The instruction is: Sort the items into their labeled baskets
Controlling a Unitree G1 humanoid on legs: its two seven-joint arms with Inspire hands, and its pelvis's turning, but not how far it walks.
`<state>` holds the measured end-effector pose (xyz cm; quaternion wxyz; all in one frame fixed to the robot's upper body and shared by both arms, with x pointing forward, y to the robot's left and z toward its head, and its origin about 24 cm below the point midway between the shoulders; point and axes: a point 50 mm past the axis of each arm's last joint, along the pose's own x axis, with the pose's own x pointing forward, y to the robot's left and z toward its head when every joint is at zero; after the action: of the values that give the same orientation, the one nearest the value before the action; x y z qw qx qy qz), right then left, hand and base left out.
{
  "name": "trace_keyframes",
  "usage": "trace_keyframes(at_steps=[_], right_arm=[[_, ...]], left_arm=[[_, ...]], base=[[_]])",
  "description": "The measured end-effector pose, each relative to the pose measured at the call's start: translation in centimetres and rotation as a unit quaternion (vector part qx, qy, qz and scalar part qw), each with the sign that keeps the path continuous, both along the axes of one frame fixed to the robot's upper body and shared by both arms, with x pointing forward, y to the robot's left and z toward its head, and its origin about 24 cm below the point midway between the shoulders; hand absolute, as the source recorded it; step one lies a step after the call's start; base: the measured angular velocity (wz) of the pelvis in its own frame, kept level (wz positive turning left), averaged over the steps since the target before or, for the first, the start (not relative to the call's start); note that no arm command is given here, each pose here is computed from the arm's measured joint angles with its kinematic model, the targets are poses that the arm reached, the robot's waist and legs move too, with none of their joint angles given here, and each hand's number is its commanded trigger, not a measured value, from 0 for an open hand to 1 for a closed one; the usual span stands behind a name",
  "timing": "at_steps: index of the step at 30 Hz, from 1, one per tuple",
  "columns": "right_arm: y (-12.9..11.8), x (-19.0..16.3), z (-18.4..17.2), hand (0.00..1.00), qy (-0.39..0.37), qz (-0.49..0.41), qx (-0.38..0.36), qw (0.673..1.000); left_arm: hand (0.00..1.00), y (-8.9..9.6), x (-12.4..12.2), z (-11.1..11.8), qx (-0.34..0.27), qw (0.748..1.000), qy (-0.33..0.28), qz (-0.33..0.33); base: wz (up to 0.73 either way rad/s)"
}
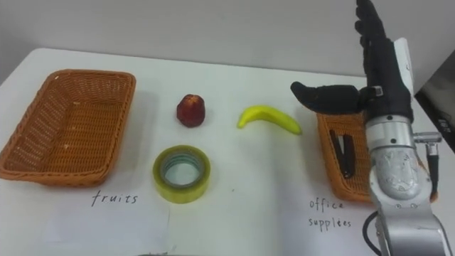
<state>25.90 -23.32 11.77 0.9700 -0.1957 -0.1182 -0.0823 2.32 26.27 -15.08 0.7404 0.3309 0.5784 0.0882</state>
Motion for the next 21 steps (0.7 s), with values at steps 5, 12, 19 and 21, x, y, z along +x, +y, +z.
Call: trace_keyframes(at_steps=[5, 12, 19, 21], right_arm=[[0.6, 0.1, -0.2, 0.00, 0.000, 0.009, 0.011, 1.000], [2.3, 0.3, -0.8, 0.00, 0.013, 0.043, 0.011, 0.999], [3.5, 0.8, -0.9, 0.00, 0.019, 0.069, -0.025, 0.997], [3.5, 0.8, -1.2, 0.00, 0.027, 0.069, -0.041, 0.996]], left_arm=[[0.00, 0.0, 0.2, 0.0, 0.004, 1.000, -0.004, -0.001], [0.00, 0.0, 1.0, 0.1, 0.007, 1.000, -0.014, -0.004], [0.00, 0.0, 1.8, 0.1, 0.007, 1.000, -0.020, -0.010], [0.00, 0.0, 1.8, 0.1, 0.001, 1.000, -0.015, -0.010]], base=[[0.04], [0.05], [0.03], [0.00]])
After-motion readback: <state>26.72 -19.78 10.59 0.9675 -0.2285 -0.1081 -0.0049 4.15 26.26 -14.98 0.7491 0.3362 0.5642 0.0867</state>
